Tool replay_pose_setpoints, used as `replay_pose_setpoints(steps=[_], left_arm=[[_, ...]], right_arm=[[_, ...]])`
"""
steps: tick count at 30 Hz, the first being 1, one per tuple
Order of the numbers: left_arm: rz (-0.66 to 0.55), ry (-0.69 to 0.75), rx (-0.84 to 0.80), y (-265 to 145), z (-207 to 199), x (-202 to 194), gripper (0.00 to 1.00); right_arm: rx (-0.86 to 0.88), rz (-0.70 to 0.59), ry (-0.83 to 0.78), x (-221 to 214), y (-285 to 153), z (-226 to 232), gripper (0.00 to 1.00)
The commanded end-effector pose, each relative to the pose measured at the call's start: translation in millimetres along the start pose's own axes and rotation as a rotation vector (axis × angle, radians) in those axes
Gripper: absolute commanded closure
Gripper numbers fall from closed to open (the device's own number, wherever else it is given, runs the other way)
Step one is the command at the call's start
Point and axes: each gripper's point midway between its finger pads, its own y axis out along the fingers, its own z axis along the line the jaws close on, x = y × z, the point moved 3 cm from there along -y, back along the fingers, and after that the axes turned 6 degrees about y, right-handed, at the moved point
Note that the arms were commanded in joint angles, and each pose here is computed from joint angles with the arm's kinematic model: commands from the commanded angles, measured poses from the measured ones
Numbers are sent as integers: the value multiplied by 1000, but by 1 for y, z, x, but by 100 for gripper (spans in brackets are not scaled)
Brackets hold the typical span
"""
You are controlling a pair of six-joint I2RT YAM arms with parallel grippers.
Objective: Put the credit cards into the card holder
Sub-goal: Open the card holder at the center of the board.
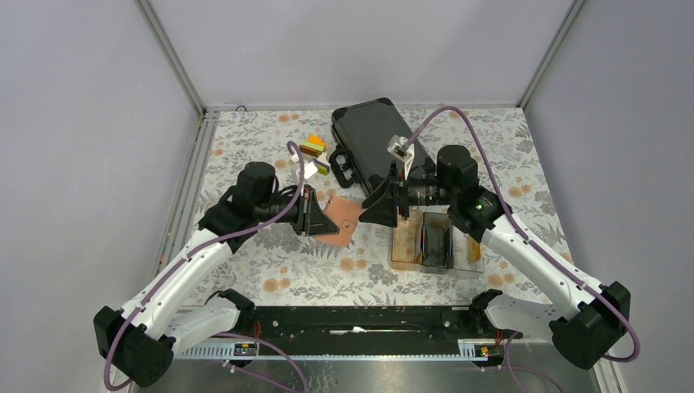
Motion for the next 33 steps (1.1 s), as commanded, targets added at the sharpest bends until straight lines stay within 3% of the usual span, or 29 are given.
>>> replay_pose_setpoints(steps=[1, 13, 21, 33], left_arm=[[41, 94, -144, -8, -21, 0, 100], [43, 103, -309, -5, -34, -7, 100], [1, 152, -320, -12, -41, -1, 100], [-9, 101, -291, -10, -30, 4, 100]], right_arm=[[132, 61, -9, -7, 10, 11, 42], [199, 202, 32, -43, 23, 8, 53], [211, 252, 55, -60, 23, 4, 59], [262, 243, 25, -61, 33, 15, 84]])
